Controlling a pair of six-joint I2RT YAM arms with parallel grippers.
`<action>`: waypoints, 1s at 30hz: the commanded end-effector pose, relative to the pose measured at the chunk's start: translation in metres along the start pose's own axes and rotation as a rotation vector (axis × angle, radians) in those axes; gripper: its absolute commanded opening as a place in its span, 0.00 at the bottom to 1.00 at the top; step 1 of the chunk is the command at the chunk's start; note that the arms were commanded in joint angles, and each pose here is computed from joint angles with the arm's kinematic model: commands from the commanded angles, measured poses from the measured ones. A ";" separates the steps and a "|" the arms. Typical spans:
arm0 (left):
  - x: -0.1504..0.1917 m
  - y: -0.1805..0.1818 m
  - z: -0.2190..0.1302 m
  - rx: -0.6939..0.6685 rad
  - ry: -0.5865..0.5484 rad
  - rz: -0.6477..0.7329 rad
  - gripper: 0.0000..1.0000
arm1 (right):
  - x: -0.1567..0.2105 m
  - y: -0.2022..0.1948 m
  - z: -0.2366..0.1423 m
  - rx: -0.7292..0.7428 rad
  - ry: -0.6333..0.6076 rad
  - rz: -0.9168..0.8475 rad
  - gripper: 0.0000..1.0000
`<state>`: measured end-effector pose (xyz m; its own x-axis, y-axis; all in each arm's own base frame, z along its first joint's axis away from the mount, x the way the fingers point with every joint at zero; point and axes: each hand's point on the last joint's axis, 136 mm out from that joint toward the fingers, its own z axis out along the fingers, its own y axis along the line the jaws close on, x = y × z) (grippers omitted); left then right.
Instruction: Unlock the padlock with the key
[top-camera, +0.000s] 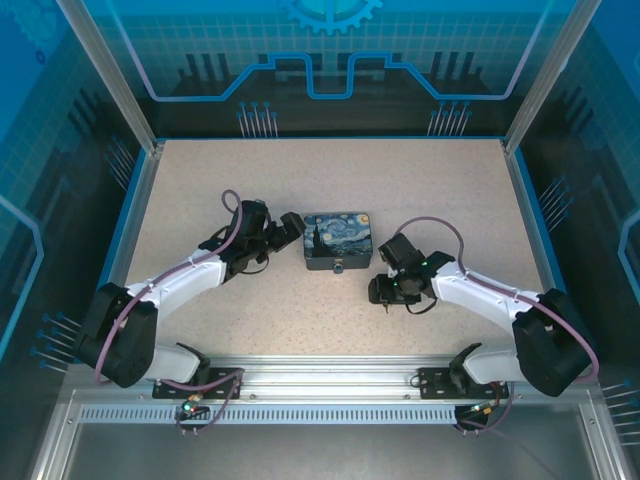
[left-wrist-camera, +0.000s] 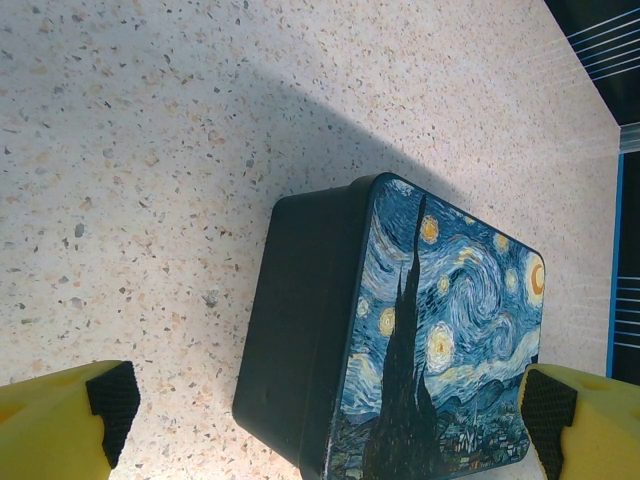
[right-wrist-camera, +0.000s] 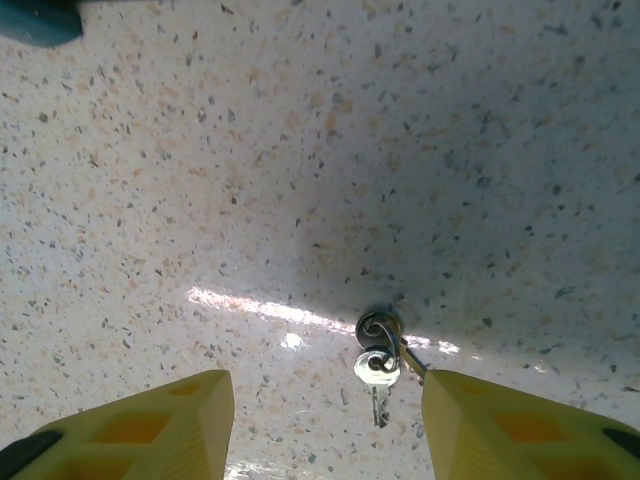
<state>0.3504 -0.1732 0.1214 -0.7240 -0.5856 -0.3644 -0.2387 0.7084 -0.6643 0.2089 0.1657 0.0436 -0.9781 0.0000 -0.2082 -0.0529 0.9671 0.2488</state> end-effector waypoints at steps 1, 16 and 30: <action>0.001 -0.006 -0.001 0.018 0.015 -0.007 0.99 | 0.014 0.000 0.007 0.011 0.043 0.017 0.53; -0.002 -0.012 -0.004 0.024 0.008 0.001 0.99 | 0.033 0.001 0.024 0.053 0.087 -0.005 0.52; -0.004 -0.015 -0.006 0.024 0.003 0.008 0.99 | 0.022 0.069 0.025 -0.046 0.073 -0.129 0.51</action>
<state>0.3511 -0.1735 0.1229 -0.7236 -0.5854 -0.3657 -0.2369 0.7083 -0.6649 0.1842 0.2038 0.0177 -0.9843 -0.1068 -0.1405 -0.1323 0.9734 0.1869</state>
